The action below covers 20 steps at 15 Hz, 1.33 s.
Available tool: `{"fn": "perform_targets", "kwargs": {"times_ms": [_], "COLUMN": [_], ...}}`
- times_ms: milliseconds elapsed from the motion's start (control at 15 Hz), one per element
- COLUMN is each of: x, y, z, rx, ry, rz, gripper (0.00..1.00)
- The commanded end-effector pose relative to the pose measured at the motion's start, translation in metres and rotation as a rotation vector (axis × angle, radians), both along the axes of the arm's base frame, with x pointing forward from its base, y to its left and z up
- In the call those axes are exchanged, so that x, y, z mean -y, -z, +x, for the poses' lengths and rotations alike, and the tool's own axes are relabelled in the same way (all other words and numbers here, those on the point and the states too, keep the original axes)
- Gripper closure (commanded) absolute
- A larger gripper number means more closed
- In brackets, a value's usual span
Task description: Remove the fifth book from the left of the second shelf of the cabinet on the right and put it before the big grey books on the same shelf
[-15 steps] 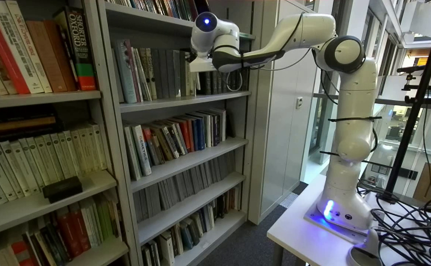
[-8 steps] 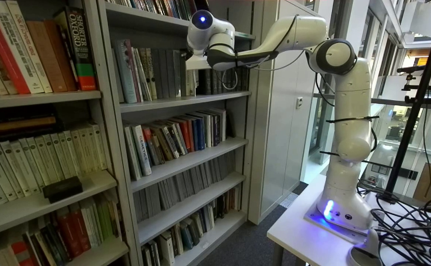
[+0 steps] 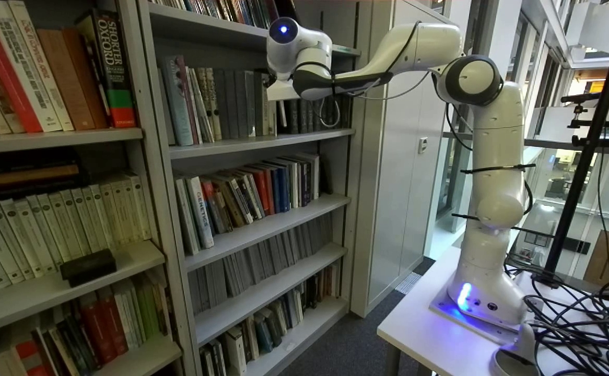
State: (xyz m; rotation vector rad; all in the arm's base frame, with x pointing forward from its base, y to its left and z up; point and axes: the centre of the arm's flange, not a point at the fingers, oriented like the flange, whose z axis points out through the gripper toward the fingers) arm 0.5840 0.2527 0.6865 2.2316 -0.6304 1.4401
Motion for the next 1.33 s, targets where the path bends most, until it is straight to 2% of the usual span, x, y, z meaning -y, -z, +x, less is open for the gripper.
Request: {"fn": "perform_targets", "kwargs": {"times_ms": [0, 1067, 1267], "x": [0.013, 0.012, 0.020], "y": [-0.013, 0.027, 0.027], "z": [-0.002, 0.030, 0.041], "rx": [-0.010, -0.087, -0.093], "ry": [0.036, 0.014, 0.042], "rz": [-0.032, 0.075, 0.053], "gripper": [0.97, 0.97, 0.97]}}
